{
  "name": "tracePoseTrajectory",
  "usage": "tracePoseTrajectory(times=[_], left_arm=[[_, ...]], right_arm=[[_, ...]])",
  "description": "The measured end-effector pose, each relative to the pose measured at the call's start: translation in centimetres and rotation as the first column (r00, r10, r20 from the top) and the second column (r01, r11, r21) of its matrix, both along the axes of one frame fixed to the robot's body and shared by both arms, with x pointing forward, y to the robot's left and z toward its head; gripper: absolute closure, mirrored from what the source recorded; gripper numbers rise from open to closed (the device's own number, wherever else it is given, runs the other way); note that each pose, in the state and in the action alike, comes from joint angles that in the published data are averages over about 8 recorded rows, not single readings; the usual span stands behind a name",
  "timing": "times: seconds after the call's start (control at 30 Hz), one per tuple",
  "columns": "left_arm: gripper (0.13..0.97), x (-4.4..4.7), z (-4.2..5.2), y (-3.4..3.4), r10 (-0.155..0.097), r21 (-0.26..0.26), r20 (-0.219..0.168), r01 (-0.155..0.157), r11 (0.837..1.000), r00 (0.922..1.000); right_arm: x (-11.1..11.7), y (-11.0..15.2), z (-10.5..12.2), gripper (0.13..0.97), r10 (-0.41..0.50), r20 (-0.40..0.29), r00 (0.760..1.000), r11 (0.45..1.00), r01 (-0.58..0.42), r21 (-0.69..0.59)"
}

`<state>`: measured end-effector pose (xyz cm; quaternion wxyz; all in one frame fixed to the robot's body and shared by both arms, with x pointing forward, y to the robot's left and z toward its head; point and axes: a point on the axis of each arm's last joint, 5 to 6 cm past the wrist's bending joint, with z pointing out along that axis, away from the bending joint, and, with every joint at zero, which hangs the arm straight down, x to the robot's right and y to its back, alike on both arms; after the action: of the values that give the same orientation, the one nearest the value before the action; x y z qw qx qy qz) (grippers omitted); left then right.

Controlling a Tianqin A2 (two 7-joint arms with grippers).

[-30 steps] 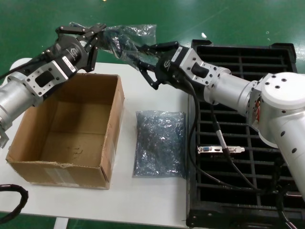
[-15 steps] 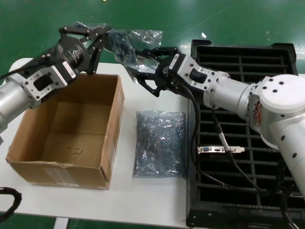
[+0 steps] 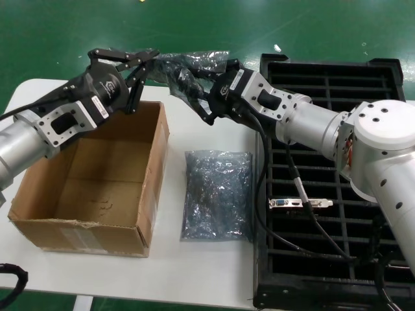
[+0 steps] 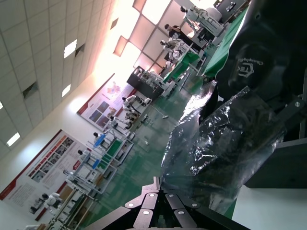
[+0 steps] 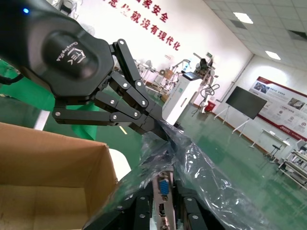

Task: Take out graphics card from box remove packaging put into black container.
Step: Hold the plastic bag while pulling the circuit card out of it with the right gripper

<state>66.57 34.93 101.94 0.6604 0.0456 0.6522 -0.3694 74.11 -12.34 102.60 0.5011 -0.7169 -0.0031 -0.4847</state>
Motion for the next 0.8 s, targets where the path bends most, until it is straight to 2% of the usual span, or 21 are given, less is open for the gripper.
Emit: tracePoseTrajectory(times=[0.3,0.6,0.7,0.8], left_arm=[[0.957,0.82,-0.29,0.4,0.03,0.017,0.02,-0.03,0.999,0.9993],[0.957,1.76,-0.85,1.11,0.07,0.056,0.062,-0.074,0.996,0.9956],[0.957,2.15,-1.02,1.5,0.089,0.067,0.075,-0.094,0.993,0.9932],[0.957,2.68,-1.09,2.22,0.118,0.07,0.084,-0.124,0.99,0.9895]], right_arm=[[-0.5,-0.5,0.3,0.896,-0.017,0.004,1.0,1.0,0.017,-0.006],[-1.9,-1.9,1.2,0.896,-0.043,0.021,0.999,0.999,0.042,0.021],[-2.7,-2.6,1.5,0.896,-0.058,0.027,0.998,0.998,0.057,0.036],[-3.6,-3.6,1.8,0.896,-0.084,0.034,0.996,0.996,0.083,0.046]])
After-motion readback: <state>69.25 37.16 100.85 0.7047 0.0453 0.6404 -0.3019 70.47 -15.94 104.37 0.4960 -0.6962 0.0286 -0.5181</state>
